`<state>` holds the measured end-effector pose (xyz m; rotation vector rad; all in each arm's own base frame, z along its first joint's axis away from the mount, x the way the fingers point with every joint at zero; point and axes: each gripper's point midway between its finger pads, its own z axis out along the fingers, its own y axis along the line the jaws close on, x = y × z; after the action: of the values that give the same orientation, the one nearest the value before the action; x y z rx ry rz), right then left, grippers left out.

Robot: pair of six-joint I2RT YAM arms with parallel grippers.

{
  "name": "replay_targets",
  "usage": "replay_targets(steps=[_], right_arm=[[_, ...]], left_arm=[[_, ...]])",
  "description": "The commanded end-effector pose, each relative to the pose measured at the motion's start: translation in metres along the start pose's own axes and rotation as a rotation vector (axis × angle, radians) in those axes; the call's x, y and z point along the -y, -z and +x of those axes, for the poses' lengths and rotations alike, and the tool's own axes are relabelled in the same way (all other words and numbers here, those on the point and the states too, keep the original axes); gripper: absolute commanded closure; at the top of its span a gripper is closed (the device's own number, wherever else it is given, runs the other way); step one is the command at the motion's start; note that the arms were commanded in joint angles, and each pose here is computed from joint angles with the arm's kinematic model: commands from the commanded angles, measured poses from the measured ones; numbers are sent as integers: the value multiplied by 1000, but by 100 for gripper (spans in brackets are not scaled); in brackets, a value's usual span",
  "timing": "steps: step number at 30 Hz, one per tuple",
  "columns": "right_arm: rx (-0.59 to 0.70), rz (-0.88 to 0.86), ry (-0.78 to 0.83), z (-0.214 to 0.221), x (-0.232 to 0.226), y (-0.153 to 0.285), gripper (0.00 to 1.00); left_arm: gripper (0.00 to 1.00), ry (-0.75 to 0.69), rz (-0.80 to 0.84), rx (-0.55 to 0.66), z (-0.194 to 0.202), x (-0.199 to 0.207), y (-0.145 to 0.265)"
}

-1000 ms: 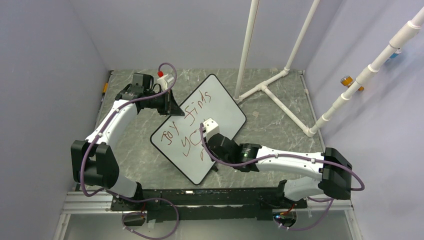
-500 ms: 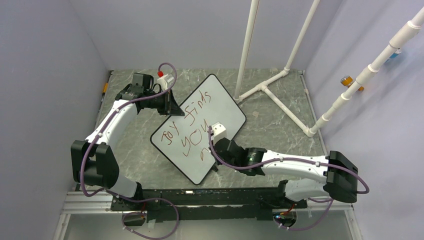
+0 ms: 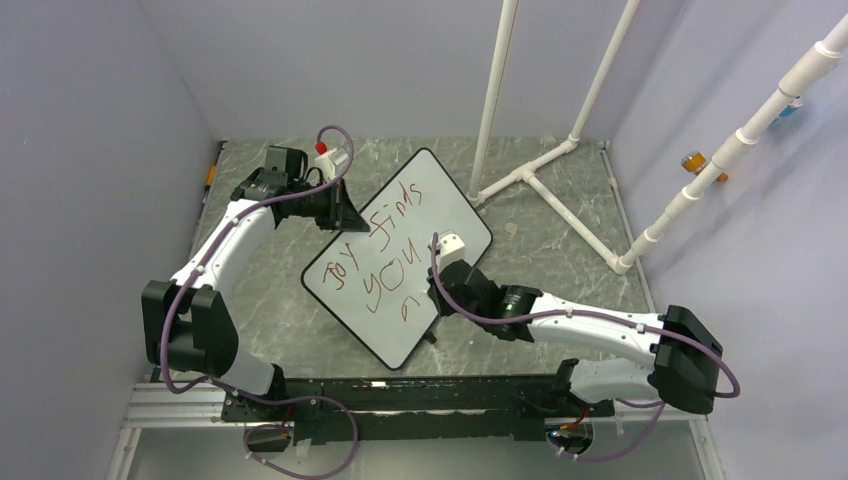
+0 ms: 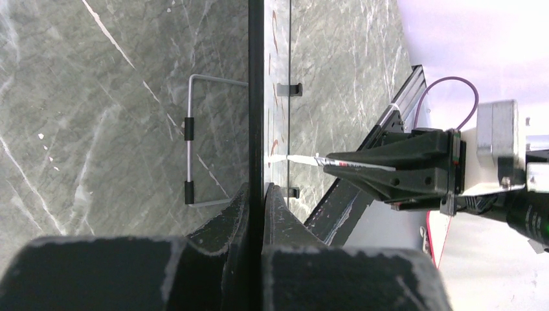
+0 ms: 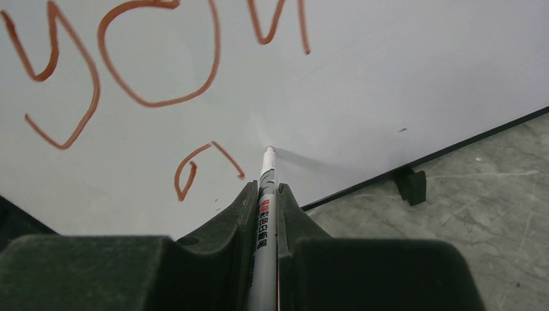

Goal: Write a sentence on the whiteboard

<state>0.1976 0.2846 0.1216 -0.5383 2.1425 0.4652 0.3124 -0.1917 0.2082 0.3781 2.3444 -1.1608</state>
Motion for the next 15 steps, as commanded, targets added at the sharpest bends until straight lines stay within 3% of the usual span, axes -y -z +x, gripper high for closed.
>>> replay_targets(steps=[1,15], right_arm=[[101,-47,-70,-40,-4,-1,100],[64,-150,-100,-24,-18,-1,100]], left_arm=[[100,-166,-64,102,-28,-1,9],[100,-159,-70,93,-28,-5,7]])
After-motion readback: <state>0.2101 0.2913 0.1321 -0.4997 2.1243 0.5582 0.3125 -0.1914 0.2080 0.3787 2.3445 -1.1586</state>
